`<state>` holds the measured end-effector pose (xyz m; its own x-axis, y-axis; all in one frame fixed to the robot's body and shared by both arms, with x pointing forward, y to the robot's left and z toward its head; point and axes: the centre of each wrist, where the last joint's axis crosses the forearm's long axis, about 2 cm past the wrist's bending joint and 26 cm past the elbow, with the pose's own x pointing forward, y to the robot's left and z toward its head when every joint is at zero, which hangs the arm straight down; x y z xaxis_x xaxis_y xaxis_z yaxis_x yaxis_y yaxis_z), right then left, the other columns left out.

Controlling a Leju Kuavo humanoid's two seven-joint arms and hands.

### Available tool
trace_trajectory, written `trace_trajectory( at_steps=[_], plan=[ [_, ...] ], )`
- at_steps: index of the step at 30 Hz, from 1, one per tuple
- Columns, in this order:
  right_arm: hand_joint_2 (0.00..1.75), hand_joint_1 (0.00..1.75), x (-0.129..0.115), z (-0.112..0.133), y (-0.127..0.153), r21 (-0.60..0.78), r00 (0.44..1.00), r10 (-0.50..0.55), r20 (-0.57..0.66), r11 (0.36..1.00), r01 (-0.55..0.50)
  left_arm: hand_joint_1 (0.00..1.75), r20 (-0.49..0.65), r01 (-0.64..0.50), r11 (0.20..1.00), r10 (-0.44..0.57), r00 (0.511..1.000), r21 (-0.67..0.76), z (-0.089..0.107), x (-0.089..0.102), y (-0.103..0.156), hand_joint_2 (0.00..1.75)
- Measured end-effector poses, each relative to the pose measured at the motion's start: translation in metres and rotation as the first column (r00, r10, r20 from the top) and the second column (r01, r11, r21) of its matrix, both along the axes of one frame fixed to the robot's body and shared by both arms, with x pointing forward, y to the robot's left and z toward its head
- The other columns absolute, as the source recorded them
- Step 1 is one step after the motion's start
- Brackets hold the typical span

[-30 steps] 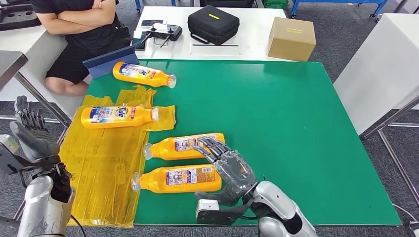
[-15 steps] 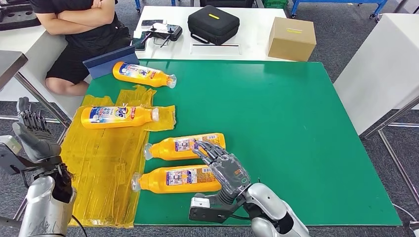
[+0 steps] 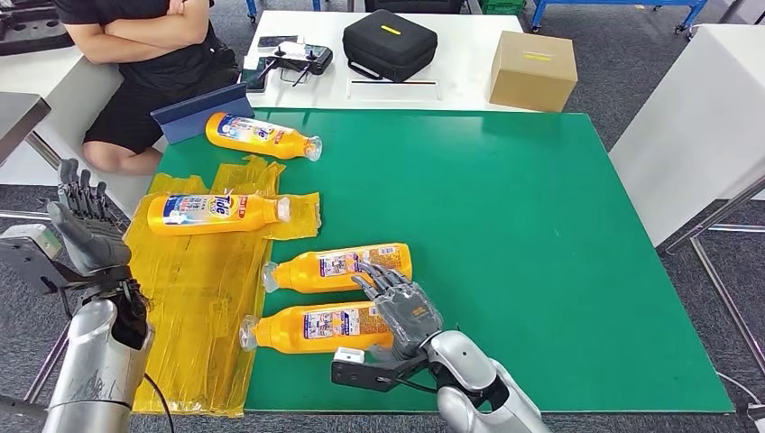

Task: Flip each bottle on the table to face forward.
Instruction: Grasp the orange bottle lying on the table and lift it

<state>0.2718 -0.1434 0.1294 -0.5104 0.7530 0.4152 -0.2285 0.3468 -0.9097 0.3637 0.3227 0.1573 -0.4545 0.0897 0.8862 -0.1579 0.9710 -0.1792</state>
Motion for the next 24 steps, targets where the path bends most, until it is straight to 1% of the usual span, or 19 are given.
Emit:
trace_trajectory(
  at_steps=[5, 15, 24],
  plan=[
    [1.75, 0.0, 0.002, -0.006, 0.01, -0.005, 0.999, 0.006, -0.034, 1.0, -0.006, 0.0, -0.007, 0.014, 1.0, -0.014, 1.0, -0.007, -0.001, 0.007, -0.005, 0.0],
    [1.75, 0.0, 0.001, -0.012, 0.016, -0.021, 0.998, 0.018, -0.06, 1.0, -0.019, 0.0, -0.027, 0.024, 1.0, -0.024, 0.999, -0.012, -0.006, 0.009, -0.007, 0.0],
    [1.75, 0.0, -0.007, -0.015, 0.03, -0.068, 0.994, 0.051, -0.092, 0.996, -0.057, 0.0, -0.019, 0.044, 0.999, -0.045, 0.999, -0.02, -0.002, 0.016, -0.012, 0.0]
  ],
)
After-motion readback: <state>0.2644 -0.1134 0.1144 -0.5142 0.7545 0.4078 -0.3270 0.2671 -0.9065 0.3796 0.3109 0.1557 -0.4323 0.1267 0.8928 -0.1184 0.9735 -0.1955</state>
